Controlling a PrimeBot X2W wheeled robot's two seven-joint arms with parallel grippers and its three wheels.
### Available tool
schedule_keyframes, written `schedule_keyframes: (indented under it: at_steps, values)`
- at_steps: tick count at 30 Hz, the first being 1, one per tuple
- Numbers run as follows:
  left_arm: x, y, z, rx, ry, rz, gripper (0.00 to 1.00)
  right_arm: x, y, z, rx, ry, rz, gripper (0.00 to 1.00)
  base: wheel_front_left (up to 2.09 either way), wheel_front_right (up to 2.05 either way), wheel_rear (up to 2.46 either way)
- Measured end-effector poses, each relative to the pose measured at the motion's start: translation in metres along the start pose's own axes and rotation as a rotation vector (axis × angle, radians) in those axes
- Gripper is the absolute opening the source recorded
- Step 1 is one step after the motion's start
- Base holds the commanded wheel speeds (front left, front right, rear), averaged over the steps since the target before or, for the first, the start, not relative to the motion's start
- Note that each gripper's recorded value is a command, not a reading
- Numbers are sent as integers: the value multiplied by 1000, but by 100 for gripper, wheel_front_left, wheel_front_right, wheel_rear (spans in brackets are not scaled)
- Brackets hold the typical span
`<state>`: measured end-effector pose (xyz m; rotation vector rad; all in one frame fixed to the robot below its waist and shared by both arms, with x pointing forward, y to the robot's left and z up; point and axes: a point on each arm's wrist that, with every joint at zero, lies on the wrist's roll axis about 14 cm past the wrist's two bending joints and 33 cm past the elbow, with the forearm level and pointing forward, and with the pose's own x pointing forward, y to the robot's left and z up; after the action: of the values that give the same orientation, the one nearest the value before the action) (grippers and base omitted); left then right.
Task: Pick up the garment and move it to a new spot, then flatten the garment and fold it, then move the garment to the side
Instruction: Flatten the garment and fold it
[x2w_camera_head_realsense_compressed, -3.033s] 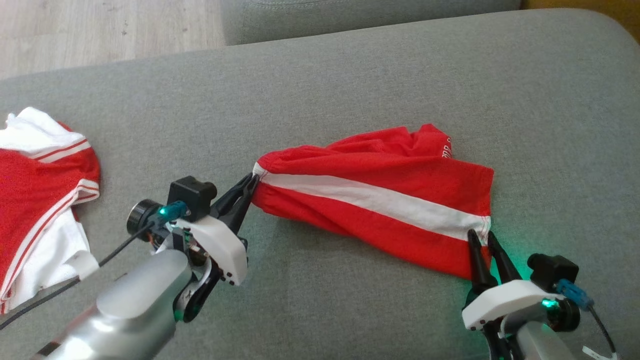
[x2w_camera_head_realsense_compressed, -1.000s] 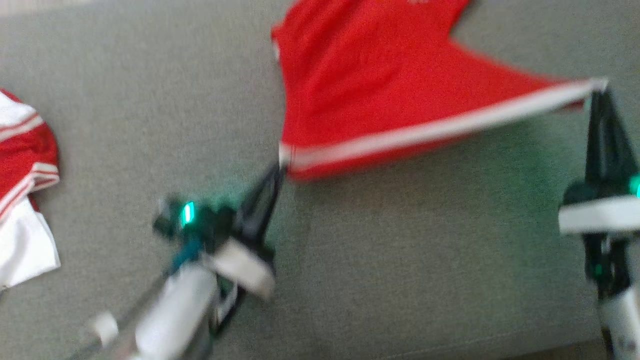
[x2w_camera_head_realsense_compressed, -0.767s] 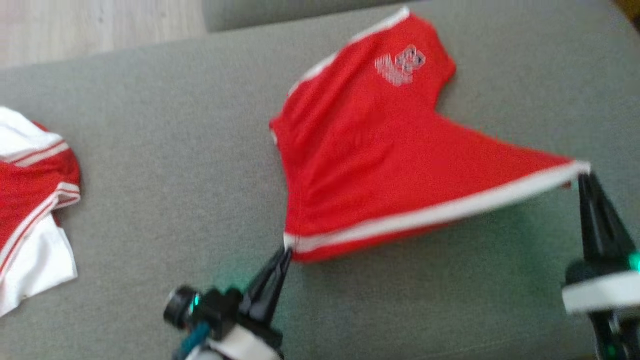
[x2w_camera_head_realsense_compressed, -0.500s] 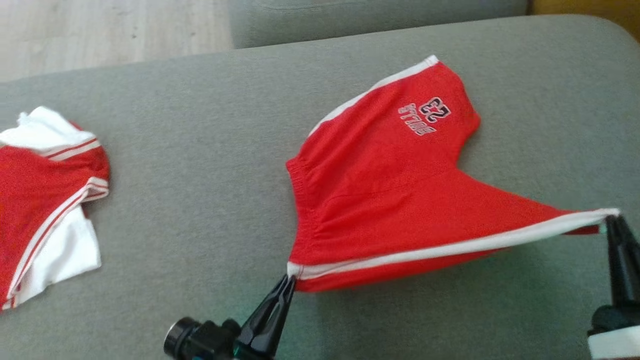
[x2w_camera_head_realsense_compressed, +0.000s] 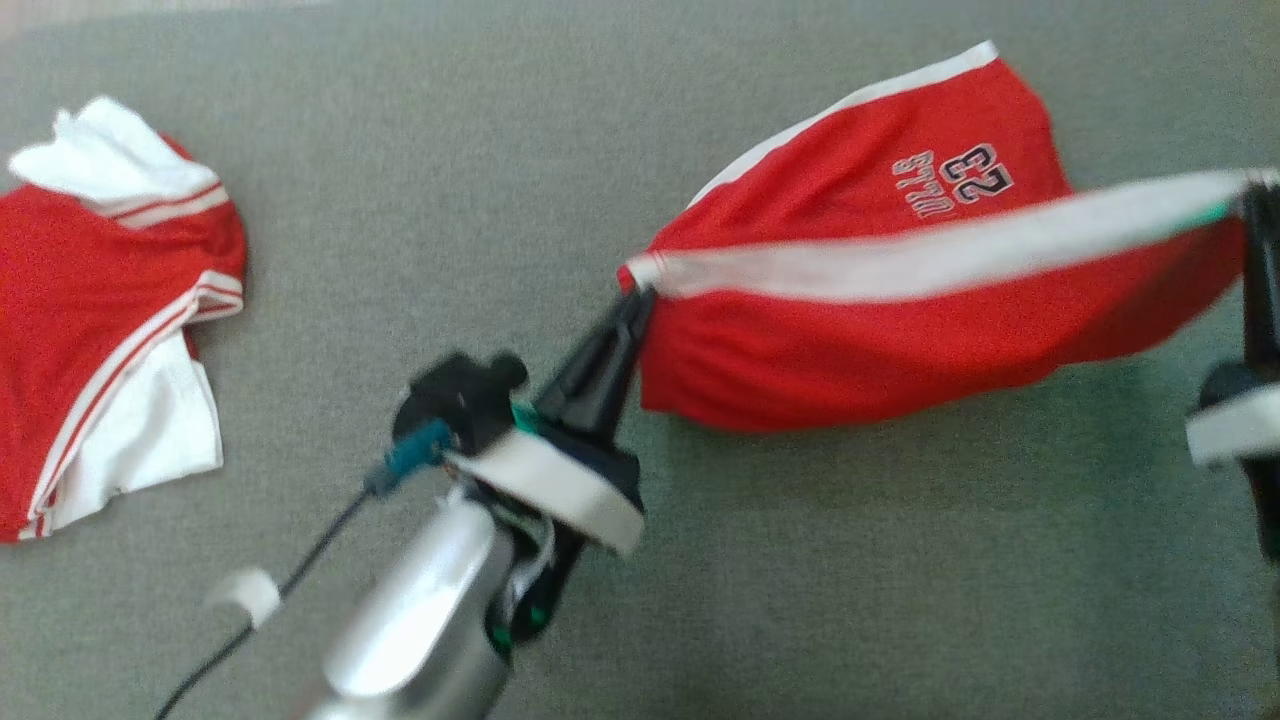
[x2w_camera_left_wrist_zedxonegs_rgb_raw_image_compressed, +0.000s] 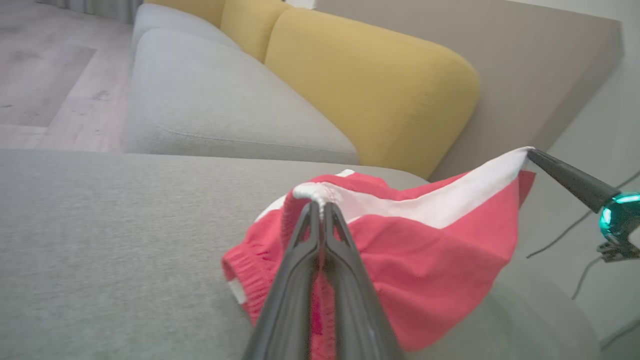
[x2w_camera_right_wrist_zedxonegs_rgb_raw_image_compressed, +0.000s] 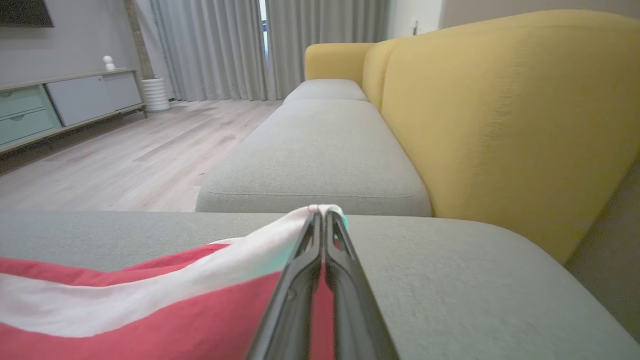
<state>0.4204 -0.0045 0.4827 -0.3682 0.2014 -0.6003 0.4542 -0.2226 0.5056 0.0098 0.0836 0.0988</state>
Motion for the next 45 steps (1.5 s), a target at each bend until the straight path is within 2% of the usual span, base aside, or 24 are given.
schedule_keyframes:
  at_steps: [4, 11, 20, 21, 22, 23, 25, 28, 33, 40, 45]
  values:
    - [18, 33, -7, 0, 46, 62, 0, 41, 3, -12, 10, 33, 25, 0, 0, 0, 0]
    - [45, 70, -12, -4, 61, 120, 0, 99, 16, -32, 22, 79, 74, 0, 0, 0, 0]
    - [56, 103, -31, 34, 107, 197, 0, 136, 37, -63, 18, 176, 138, 0, 0, 0, 0]
    - [55, 104, -32, 36, 109, 201, 0, 137, 37, -66, 18, 185, 140, 32, 0, 0, 0]
    - [55, 106, -33, 38, 111, 205, 20, 139, 37, -67, 18, 187, 141, 100, 0, 0, 0]
    - [55, 107, -33, 44, 111, 208, 42, 140, 37, -67, 22, 181, 140, 100, 0, 0, 0]
    - [54, 108, -32, 57, 101, 215, 100, 140, 37, -65, 32, 168, 140, 100, 0, 0, 0]
    - [52, 106, -28, 85, 80, 217, 100, 139, 39, -60, 43, 147, 148, 100, 0, 0, 0]
    - [46, 95, -14, 199, 30, 204, 100, 121, 47, -56, 99, 124, 169, 100, 0, 0, 0]
    - [3, 92, 1, 247, -78, 343, 100, 66, 38, -100, 223, 252, 131, 100, 0, 0, 0]
    - [-35, 90, -3, 294, -105, 433, 100, 76, 20, -97, 289, 241, 74, 100, 0, 0, 0]
